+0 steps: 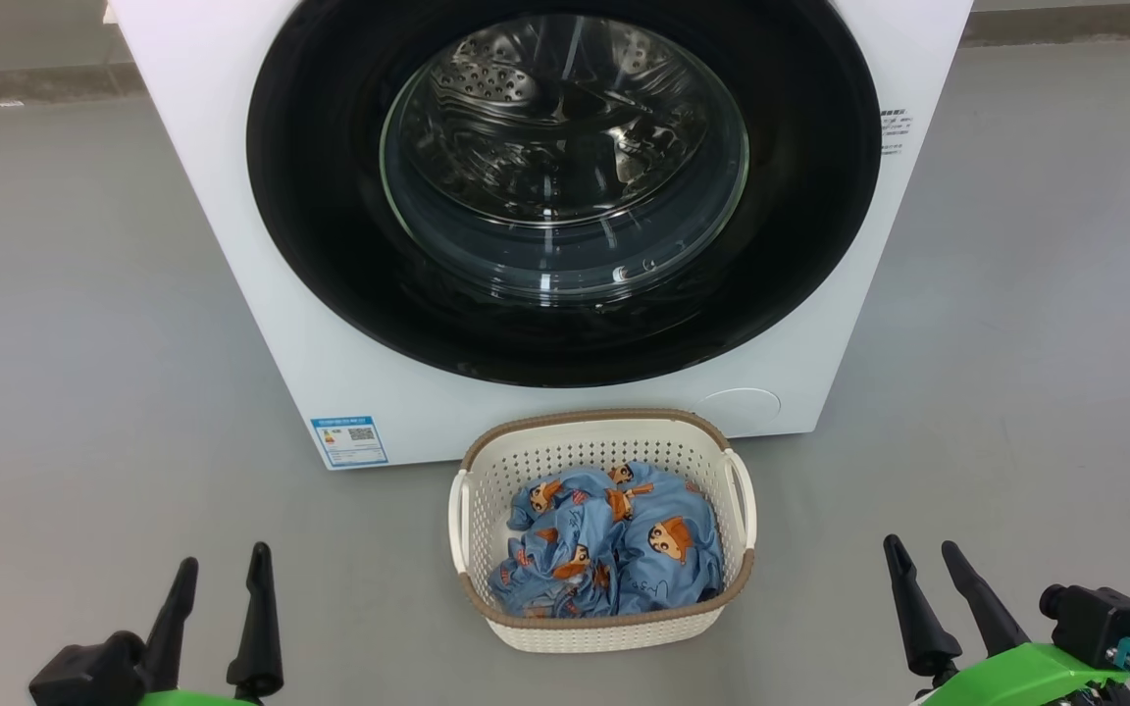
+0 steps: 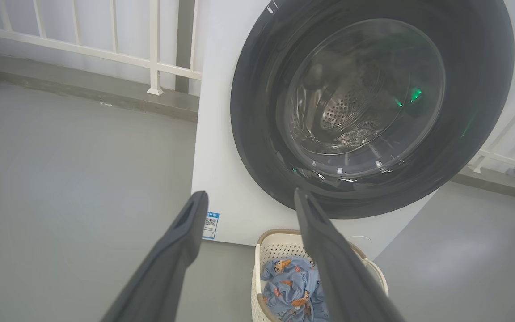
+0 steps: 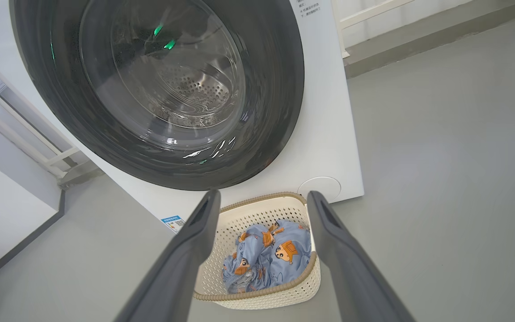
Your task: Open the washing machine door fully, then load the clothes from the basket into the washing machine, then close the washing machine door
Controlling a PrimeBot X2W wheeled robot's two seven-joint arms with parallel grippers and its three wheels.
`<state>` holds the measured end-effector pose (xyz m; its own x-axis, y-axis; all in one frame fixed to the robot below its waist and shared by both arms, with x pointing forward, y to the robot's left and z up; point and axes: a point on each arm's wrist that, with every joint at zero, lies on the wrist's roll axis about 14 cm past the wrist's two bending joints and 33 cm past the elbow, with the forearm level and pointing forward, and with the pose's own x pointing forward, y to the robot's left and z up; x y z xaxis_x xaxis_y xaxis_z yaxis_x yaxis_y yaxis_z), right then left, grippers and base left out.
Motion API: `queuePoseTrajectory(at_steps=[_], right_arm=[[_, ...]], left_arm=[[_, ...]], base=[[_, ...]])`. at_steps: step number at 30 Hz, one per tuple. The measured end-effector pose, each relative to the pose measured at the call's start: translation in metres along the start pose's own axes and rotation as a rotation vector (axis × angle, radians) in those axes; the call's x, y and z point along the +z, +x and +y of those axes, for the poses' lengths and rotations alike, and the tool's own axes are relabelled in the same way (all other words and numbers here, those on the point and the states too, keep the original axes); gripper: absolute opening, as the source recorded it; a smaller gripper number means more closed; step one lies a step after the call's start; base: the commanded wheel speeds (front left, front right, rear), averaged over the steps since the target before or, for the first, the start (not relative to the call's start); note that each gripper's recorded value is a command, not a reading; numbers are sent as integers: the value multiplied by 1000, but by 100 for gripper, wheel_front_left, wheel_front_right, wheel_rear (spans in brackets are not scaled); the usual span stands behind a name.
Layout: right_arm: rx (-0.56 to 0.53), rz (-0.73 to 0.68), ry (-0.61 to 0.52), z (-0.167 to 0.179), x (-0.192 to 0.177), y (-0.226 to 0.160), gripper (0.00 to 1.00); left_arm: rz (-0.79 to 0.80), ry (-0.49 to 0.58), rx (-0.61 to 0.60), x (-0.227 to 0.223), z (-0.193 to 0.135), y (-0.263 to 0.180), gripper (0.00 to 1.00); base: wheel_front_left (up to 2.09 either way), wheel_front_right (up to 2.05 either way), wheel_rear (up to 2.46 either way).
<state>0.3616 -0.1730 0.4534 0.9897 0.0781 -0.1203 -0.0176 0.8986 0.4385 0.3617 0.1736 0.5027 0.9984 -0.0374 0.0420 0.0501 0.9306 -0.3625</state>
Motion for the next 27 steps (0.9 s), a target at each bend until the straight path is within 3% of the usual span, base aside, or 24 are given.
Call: queuePoseTrajectory(at_steps=[27], right_arm=[[54,-26,-294,4,2,-3,100]], left_arm=[[-23,275,-75,0,-12,-1,100]], base=[[0,0,0]])
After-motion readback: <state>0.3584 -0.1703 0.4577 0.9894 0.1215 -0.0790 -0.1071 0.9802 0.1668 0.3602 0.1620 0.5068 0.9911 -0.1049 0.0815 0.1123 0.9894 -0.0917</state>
